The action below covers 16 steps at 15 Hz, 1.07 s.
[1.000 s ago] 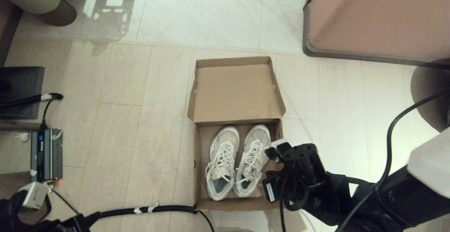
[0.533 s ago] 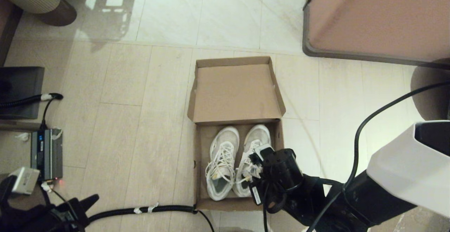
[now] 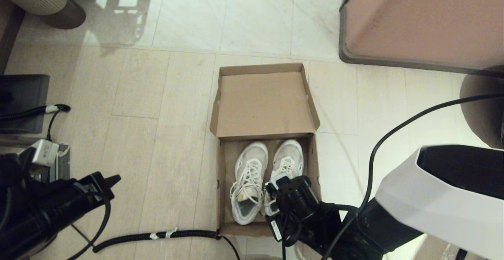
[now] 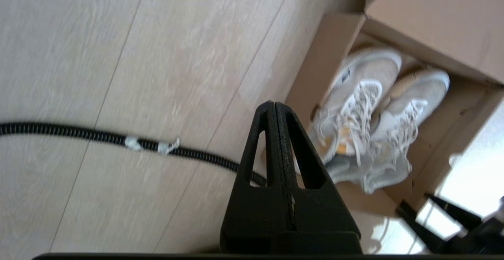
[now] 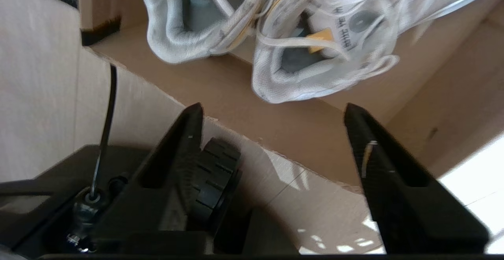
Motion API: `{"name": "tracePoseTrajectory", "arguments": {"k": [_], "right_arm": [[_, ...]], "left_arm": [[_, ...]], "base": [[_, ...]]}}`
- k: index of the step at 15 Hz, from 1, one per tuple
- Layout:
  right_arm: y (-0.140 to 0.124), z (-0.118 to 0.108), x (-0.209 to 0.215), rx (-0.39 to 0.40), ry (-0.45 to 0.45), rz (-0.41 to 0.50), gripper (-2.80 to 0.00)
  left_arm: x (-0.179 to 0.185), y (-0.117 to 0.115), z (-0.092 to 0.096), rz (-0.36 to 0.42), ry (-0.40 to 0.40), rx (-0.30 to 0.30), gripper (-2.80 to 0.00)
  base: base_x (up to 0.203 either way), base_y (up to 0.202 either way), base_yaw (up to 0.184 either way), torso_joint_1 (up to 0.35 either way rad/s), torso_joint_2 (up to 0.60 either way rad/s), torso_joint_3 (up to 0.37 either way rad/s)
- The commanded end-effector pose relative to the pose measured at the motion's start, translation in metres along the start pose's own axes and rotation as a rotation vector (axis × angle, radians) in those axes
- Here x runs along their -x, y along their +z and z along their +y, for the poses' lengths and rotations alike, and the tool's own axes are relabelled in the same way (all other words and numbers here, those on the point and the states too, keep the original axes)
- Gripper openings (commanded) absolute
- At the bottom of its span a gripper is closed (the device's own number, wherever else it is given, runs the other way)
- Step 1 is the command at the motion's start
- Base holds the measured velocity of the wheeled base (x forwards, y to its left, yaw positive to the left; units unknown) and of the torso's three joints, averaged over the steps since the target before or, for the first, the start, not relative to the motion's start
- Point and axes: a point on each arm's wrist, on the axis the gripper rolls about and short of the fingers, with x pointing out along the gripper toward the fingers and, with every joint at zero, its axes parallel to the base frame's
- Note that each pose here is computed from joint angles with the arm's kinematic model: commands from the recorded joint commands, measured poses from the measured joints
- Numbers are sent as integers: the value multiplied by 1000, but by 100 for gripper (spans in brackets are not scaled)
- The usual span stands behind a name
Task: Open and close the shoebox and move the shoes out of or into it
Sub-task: Put the shoes out of the shoe box
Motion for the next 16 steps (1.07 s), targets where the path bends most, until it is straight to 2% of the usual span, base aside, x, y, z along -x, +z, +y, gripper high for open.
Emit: {"name": "tracePoseTrajectory", "arguments": {"k": [1, 5, 11, 16], "right_arm": [[-6, 7, -19, 9, -5, 23, 0], [19, 20, -46, -15, 2, -50, 0], [21, 22, -80, 25, -117, 63, 0], [36, 15, -101, 19, -150, 96, 0]], "left_arm": [[-12, 3, -1, 10, 5, 3, -280], [-28, 10, -4, 11, 8, 3, -280], [-87, 31, -17, 7, -8, -2, -280], [-117, 35, -35, 8, -54, -15, -280]], "base": [[0, 0, 0, 0, 0, 0], [0, 0, 0, 0, 0, 0], [0, 0, 0, 0, 0, 0], [0, 0, 0, 0, 0, 0]]}}
